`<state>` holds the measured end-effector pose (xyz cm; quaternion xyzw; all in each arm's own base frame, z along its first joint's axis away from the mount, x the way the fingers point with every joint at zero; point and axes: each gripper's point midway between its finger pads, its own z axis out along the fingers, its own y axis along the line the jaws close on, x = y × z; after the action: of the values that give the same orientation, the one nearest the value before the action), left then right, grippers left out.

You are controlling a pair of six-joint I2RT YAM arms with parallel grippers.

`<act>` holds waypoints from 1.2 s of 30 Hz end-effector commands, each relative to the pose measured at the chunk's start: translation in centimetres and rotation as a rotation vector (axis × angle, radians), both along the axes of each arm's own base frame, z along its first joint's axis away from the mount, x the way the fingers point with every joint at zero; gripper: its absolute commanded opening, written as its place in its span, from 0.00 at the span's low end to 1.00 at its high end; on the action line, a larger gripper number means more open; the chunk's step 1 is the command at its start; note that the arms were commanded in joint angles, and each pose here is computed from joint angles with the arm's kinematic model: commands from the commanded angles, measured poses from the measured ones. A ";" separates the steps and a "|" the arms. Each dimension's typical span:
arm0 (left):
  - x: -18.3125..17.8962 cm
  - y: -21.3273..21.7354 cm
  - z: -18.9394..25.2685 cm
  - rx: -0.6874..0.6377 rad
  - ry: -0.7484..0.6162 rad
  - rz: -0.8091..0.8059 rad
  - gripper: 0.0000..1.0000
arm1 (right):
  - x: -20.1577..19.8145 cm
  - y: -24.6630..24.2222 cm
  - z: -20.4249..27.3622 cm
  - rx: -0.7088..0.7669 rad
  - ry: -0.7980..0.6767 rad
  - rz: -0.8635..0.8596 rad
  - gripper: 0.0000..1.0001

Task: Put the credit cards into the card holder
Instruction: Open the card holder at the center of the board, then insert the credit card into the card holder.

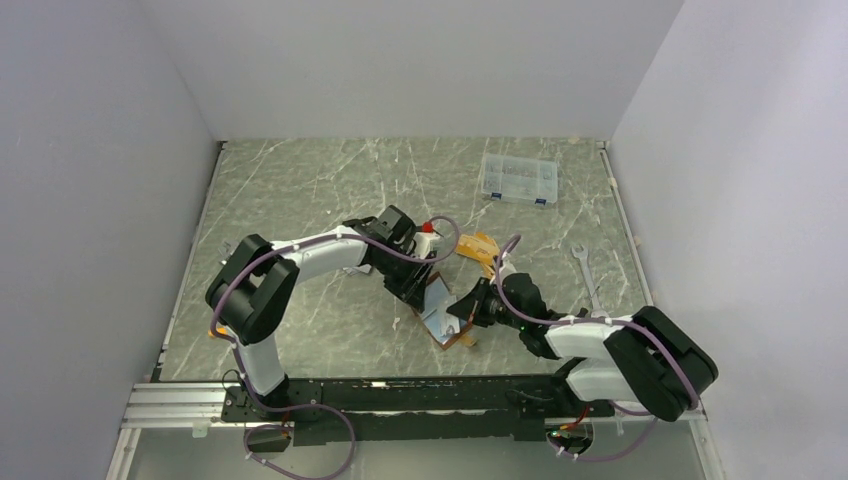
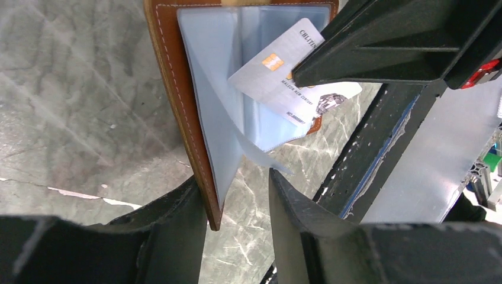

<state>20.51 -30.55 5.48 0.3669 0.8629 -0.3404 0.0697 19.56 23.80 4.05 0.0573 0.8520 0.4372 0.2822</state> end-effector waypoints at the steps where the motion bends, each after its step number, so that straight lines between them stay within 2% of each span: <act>1: 0.6 0.1 1.2 -0.064 -0.004 0.034 0.46 | 0.6 1.3 1.6 0.060 -0.056 0.035 0.00; 8: 2.3 1.1 2.8 -0.210 0.095 0.125 0.49 | -0.2 1.5 0.5 0.040 -0.032 0.075 0.00; 13: 2.0 0.2 3.8 -0.299 0.164 0.097 0.53 | -1.1 1.3 -0.6 0.016 -0.012 0.115 0.00; 23: 3.5 -1.5 0.8 -0.218 0.229 0.089 0.49 | -1.9 0.8 -1.1 -0.009 -0.014 0.136 0.00; 28: 4.6 -1.5 0.2 -0.186 0.189 0.094 0.41 | -2.2 0.8 -1.3 -0.011 -0.014 0.155 0.00; 32: 4.9 -1.2 -0.1 -0.164 0.154 0.093 0.19 | -2.5 0.9 -1.2 -0.013 -0.015 0.181 0.00; 36: 4.2 -0.6 -0.4 -0.140 0.147 0.104 0.09 | -2.3 0.4 -1.1 -0.014 -0.013 0.162 0.00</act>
<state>24.94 -31.40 4.63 0.2765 0.8571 -0.4334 0.0335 17.53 24.93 3.29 -0.0066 0.8509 0.4628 0.2484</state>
